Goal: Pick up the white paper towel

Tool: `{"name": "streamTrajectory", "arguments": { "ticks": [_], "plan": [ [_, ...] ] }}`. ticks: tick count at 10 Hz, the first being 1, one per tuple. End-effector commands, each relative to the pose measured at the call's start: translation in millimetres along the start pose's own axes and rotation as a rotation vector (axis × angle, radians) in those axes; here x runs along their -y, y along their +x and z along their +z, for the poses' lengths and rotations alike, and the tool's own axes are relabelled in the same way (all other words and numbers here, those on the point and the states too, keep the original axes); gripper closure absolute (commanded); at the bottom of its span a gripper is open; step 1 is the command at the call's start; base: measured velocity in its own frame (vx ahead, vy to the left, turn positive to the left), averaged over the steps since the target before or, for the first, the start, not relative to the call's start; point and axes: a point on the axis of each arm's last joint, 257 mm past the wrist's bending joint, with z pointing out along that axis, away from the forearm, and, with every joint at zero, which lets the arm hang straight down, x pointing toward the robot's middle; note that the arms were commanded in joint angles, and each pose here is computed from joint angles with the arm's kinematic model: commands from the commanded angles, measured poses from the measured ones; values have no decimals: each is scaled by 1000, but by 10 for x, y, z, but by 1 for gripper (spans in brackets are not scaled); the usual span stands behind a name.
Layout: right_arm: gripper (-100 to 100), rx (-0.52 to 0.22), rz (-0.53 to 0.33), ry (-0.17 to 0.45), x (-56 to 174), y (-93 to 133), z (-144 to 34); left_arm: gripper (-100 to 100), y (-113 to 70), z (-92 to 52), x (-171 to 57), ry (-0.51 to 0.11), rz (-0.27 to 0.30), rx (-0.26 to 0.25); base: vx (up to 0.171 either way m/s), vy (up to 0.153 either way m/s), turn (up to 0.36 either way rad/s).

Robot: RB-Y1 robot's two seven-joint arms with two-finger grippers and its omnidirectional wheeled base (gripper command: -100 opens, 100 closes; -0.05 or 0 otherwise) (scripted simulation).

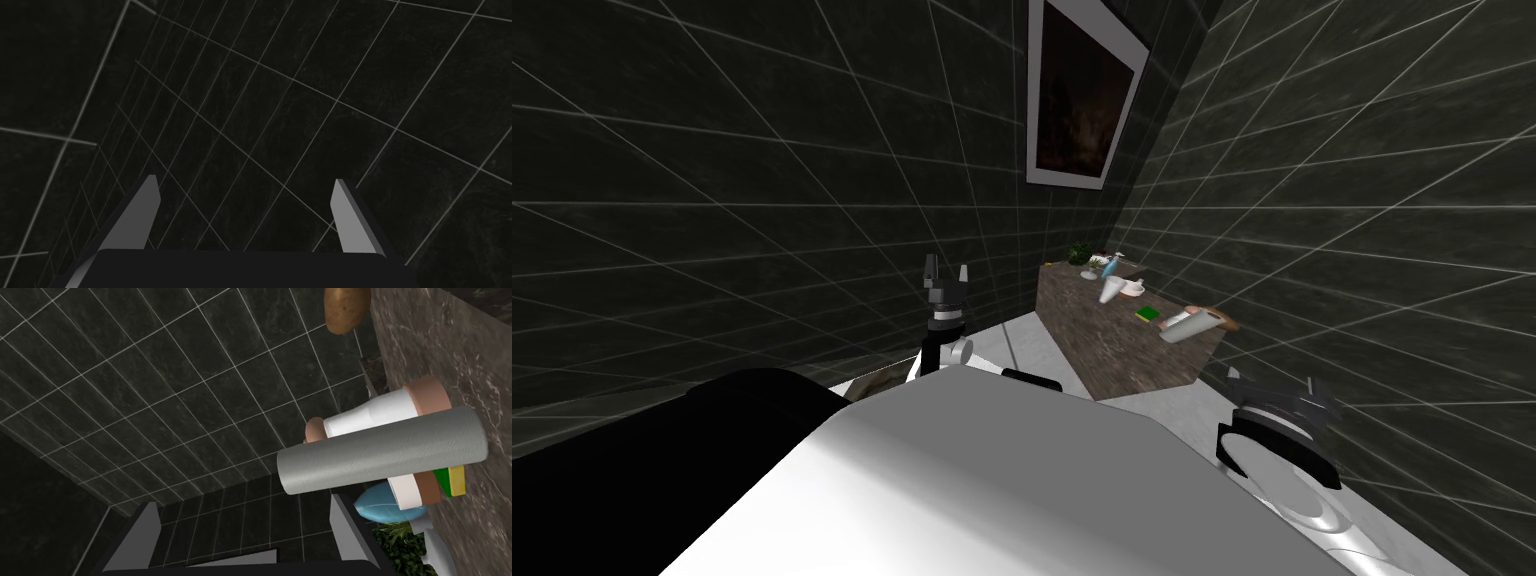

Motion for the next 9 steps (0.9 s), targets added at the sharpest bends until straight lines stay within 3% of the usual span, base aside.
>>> {"name": "streamTrajectory", "arguments": {
  "ticks": [1, 2, 3, 4, 5, 6, 7, 8, 9],
  "plan": [
    [-100, 19, -105, 2, 40, 33, -23, 0, 0, 0, 0, 0, 0, 0, -25, 3, 10],
    [-100, 19, -114, 2, 40, 33, -23, 0, 0, 0, 0, 0, 0, 0, -17, 1, 6],
    [-100, 37, -197, 3, 64, 57, -48, 0, 0, 0, 0, 0, 0, 0, -19, -1, 18],
    [-100, 37, -204, 3, 64, 57, -48, 0, 0, 0, 0, 0, 0, 0, -16, -3, 8],
    [-100, 55, -290, 4, 84, 80, -77, 0, 0, 0, 0, 0, 0, 0, -16, -7, 27],
    [-100, 55, -294, 4, 84, 80, -77, 0, 0, 0, 0, 0, 0, 0, -13, -8, 13],
    [-100, 73, -379, 5, 99, 102, -108, 0, 0, 0, 0, 0, 0, 0, -12, -9, 34],
    [-100, 73, -383, 5, 99, 102, -108, 0, 0, 0, 0, 0, 0, 0, -12, -10, 16],
    [-100, 93, -468, 5, 109, 123, -143, 0, 0, 0, 0, 0, 0, 0, -12, -14, 40]
  ]
}}
